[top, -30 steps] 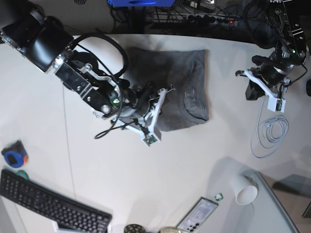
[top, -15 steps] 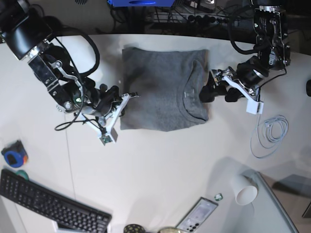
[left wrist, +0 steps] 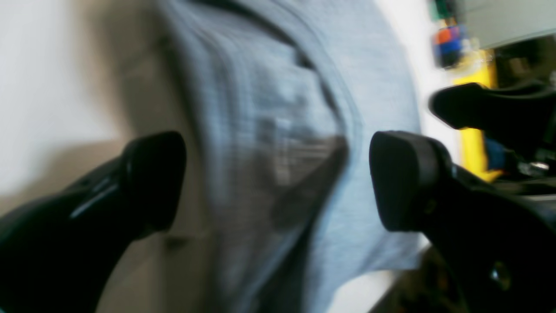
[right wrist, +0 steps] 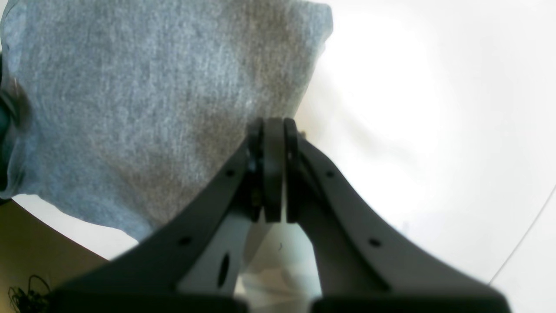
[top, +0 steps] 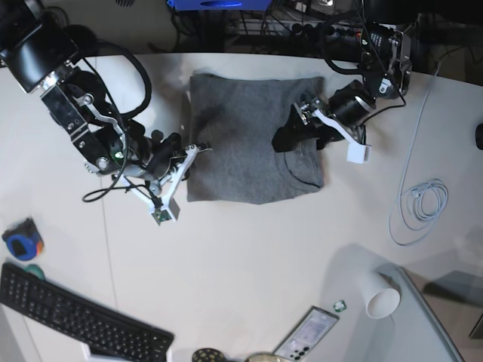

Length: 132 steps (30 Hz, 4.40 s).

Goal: Layout the t-shirt on the table in an organized manner, then fold the t-shirt properly
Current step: 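Smooth the bundle edges with both grippers, then flip the folded bundle over with the left gripper, then straighten the collar edge of the folded shirt with both grippers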

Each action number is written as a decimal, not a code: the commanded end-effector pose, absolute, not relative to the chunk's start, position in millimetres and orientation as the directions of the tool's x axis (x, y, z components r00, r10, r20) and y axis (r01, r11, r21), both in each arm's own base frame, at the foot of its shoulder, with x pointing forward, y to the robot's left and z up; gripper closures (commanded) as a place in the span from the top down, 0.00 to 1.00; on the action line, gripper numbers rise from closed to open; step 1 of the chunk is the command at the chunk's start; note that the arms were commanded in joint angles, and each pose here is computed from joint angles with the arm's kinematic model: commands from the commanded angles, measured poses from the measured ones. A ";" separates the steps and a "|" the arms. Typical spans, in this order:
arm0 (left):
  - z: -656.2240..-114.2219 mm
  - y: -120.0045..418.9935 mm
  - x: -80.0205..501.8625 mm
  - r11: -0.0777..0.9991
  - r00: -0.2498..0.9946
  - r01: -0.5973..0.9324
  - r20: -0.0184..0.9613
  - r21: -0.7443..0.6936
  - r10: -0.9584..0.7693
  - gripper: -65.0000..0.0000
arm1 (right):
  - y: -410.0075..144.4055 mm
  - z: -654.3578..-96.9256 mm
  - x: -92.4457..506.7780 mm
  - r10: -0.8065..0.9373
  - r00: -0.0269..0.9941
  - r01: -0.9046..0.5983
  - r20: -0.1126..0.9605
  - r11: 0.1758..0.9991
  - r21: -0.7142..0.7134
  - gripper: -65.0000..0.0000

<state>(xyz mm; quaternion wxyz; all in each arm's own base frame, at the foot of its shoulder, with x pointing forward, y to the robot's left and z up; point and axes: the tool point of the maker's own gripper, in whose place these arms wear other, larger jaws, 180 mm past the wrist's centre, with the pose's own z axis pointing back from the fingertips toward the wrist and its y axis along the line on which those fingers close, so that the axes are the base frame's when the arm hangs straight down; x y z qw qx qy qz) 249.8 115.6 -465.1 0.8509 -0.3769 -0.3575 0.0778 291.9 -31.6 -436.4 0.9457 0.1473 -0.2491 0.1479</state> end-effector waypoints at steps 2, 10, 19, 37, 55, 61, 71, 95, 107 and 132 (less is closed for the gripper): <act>-468.4 108.3 247.3 0.701 0.746 0.155 0.548 -0.696 0.379 1.00 | -31.9 -426.4 303.5 0.201 0.811 -0.360 0.550 0.911 0.199 0.01; -468.7 99.4 247.3 0.690 0.742 0.165 0.549 -0.705 0.384 1.00 | -42.7 -427.5 305.1 0.205 0.807 -0.355 0.553 0.918 0.178 0.01; -488.9 103.6 258.8 0.705 0.777 0.128 0.513 -0.698 0.366 0.07 | -88.1 -433.7 302.8 0.097 0.796 -0.242 0.597 0.956 0.167 0.01; -470.1 91.0 298.5 0.568 0.487 0.820 0.443 0.064 -0.753 0.00 | -192.7 -420.9 306.3 -0.197 0.734 0.034 0.650 0.967 0.254 0.01; -476.5 -10.6 308.4 0.171 0.083 0.958 0.346 0.232 -0.934 0.00 | -235.0 -441.5 294.7 -0.284 0.743 0.168 0.606 0.956 0.243 0.01; -479.4 -19.5 306.8 0.171 0.081 0.961 0.369 0.218 -0.926 0.00 | -237.1 -445.8 292.2 -0.280 0.751 0.161 0.598 0.956 0.246 0.01; -471.1 -23.3 308.1 0.089 0.011 0.975 0.360 0.202 -0.933 0.00 | -236.6 -444.6 294.6 -0.282 0.748 0.161 0.601 0.955 0.248 0.01; -421.1 -30.4 348.7 0.067 -0.064 0.936 0.353 0.346 -0.933 0.78 | -234.7 -444.9 295.0 -0.279 0.749 0.156 0.601 0.956 0.248 0.02; -355.3 -10.5 371.3 0.042 -0.129 0.847 0.281 0.530 -0.951 0.82 | -234.1 -444.6 295.2 -0.277 0.749 0.154 0.601 0.956 0.248 0.02; -426.9 37.9 197.9 0.529 0.361 0.842 0.615 0.108 -0.701 0.00 | -35.1 -414.0 221.8 0.076 0.755 -0.447 0.652 0.787 0.426 0.01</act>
